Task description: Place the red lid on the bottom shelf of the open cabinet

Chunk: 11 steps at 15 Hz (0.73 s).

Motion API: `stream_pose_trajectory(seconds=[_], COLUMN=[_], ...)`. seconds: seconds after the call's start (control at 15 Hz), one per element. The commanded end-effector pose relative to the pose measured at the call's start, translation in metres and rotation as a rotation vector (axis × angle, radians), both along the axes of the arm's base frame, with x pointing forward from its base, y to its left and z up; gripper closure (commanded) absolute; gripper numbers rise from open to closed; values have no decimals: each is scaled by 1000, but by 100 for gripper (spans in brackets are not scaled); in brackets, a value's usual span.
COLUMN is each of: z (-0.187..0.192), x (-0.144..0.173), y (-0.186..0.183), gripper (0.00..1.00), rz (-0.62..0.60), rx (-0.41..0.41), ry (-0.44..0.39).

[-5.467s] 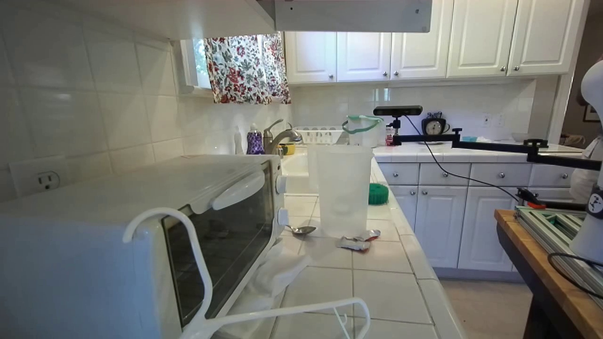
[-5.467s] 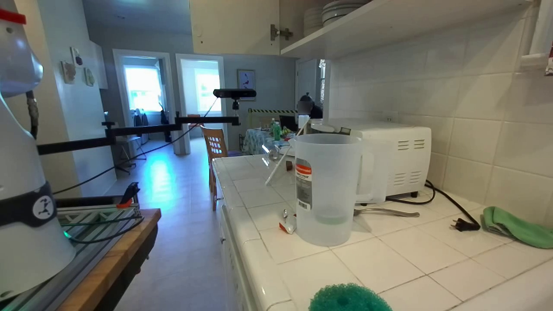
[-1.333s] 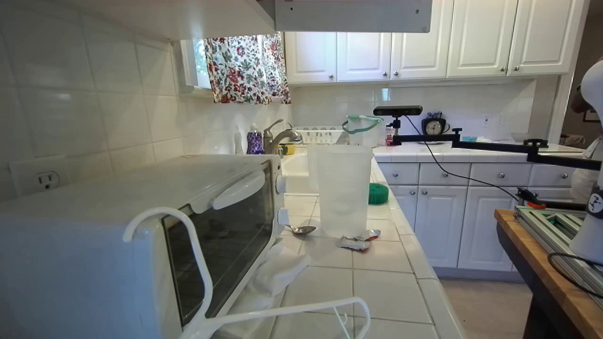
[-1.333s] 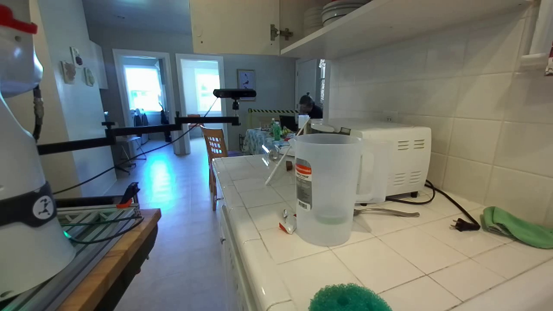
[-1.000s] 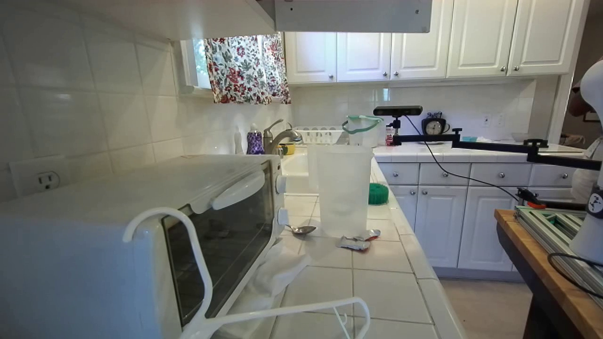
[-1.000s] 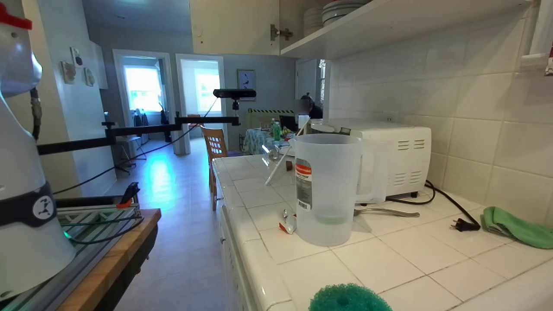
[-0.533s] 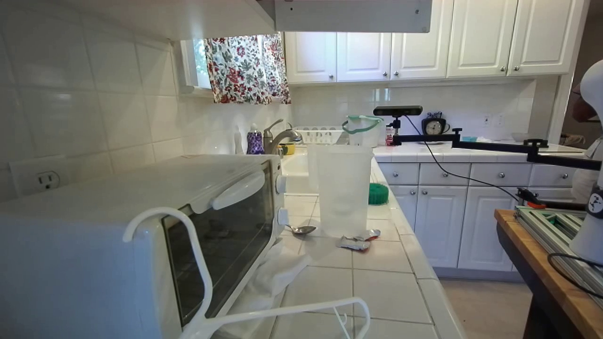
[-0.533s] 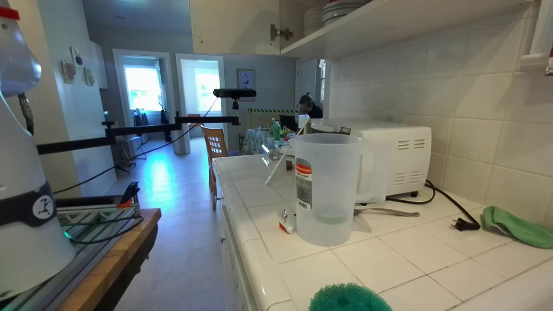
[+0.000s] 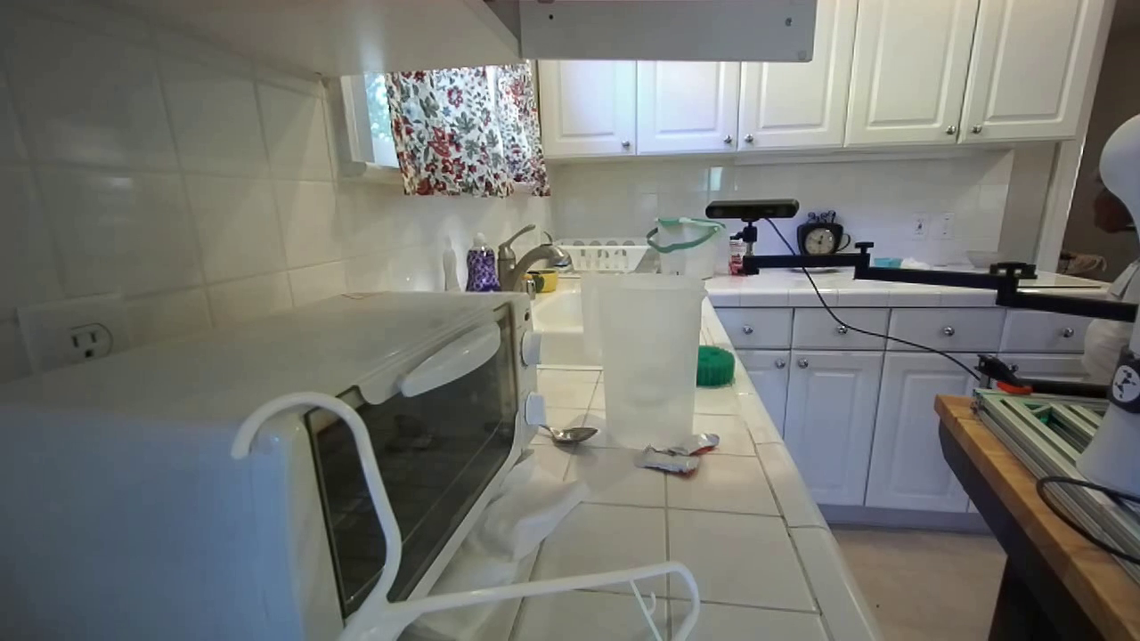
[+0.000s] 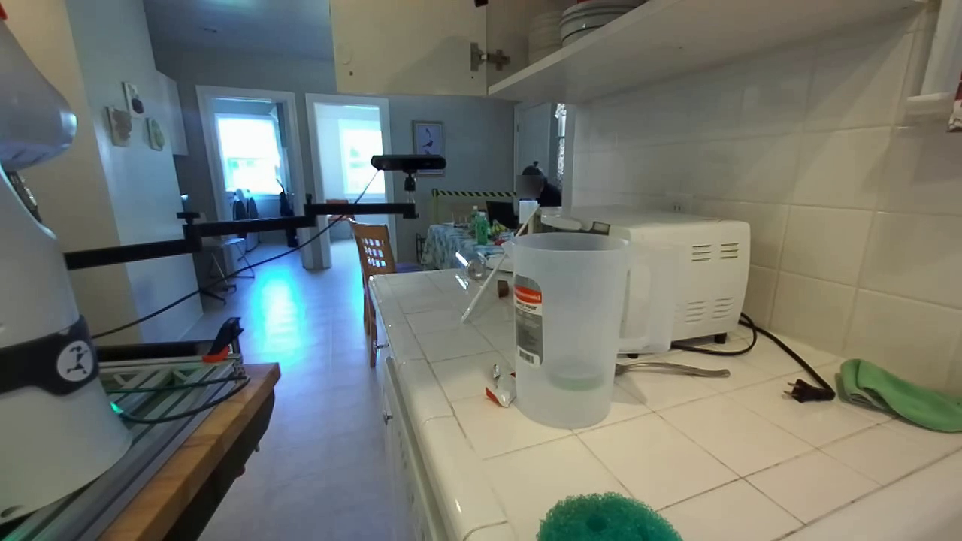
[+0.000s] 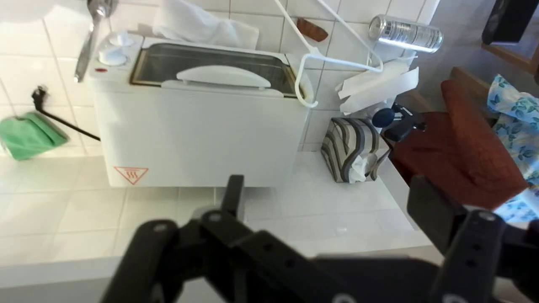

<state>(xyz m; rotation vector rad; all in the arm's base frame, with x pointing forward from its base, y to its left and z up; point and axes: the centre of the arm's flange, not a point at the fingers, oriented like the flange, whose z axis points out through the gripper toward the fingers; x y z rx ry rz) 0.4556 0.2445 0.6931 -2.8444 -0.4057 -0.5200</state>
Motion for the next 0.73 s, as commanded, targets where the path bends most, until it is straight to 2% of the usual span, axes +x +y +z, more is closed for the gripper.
stream_pose_trajectory(seconds=[0.0, 0.27, 0.47, 0.53, 0.67], z=[-22, -46, -61, -51, -56], x=[-34, -48, -54, -42, -46], y=[-25, -44, -51, -44, -46], gripper=[0, 0, 0, 0, 0], rz=[-75, -146, -147, -130, -134], rx=[33, 25, 27, -12, -8], ry=[47, 90, 120, 117, 126])
